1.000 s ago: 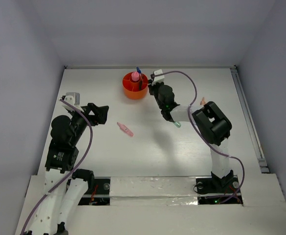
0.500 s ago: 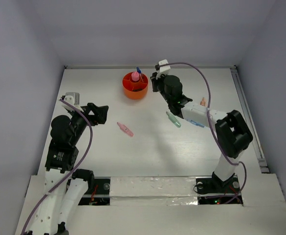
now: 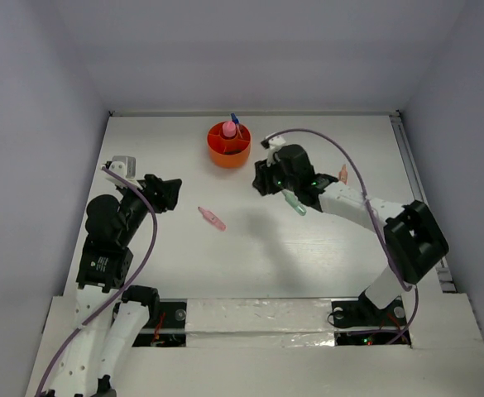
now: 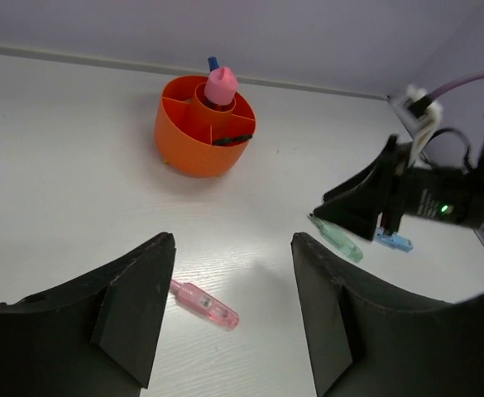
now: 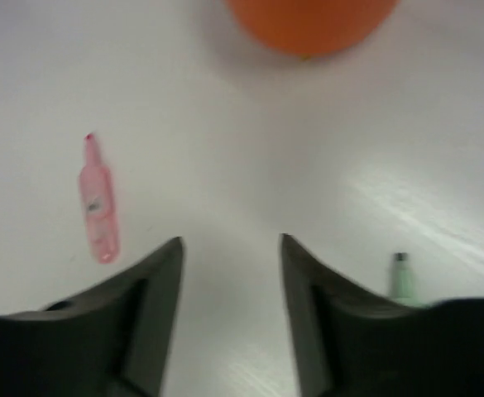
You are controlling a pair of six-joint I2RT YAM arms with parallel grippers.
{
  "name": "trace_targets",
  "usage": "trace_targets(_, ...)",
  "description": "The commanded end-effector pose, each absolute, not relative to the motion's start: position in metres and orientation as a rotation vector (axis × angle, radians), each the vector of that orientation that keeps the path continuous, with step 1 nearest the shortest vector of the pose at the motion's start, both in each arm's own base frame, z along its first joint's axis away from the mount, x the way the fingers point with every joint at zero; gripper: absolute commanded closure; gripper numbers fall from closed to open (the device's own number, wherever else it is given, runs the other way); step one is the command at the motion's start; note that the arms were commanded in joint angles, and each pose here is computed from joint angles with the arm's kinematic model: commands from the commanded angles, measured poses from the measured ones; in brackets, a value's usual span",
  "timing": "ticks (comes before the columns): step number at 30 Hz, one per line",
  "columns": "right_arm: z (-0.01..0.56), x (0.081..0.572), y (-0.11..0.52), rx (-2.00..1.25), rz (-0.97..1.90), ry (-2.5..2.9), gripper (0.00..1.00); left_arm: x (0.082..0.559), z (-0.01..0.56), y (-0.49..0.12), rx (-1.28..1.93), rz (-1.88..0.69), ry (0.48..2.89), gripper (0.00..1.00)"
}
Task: Sort the stationery into containers
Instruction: Pick up the pen from the center of the board.
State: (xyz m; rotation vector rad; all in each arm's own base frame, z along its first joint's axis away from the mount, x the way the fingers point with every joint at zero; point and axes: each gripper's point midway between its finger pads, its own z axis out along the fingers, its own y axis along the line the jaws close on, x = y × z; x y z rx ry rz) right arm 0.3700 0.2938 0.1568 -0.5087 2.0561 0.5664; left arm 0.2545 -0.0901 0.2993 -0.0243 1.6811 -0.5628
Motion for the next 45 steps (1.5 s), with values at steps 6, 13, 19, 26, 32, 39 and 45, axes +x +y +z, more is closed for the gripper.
trace_targets(6, 0.092, 0.277, 0.393, -0.931, 0.787, 2.069, 0.27, 0.256, 0.307, -0.095, -0.039, -0.614, 1.633, 0.64)
trace_targets(13, 0.049, 0.275, 0.411, -1.004, 0.568, 2.069, 0.27, 0.259, 0.281, -0.096, -0.192, -0.700, 1.671, 0.60)
trace_targets(19, 0.026, 0.286, 0.410, -0.896, 0.497, 2.091, 0.34, 0.260, 0.267, -0.090, -0.282, -0.703, 1.675, 0.55)
trace_targets(26, 0.012, 0.286, 0.415, -0.926, 0.476, 2.108, 0.50, 0.263, 0.251, -0.090, -0.336, -0.720, 1.697, 0.55)
trace_targets(32, 0.013, 0.279, 0.420, -0.920, 0.483, 2.091, 0.79, 0.268, 0.224, -0.090, -0.407, -0.738, 1.732, 0.49)
trace_targets(39, 0.082, 0.287, 0.408, -0.712, 0.518, 2.017, 0.97, 0.269, 0.205, -0.107, -0.411, -0.858, 1.751, 0.46)
trace_targets(45, 0.140, 0.270, 0.393, -0.632, 0.630, 1.951, 1.00, 0.274, 0.185, -0.136, -0.339, -0.991, 1.808, 0.49)
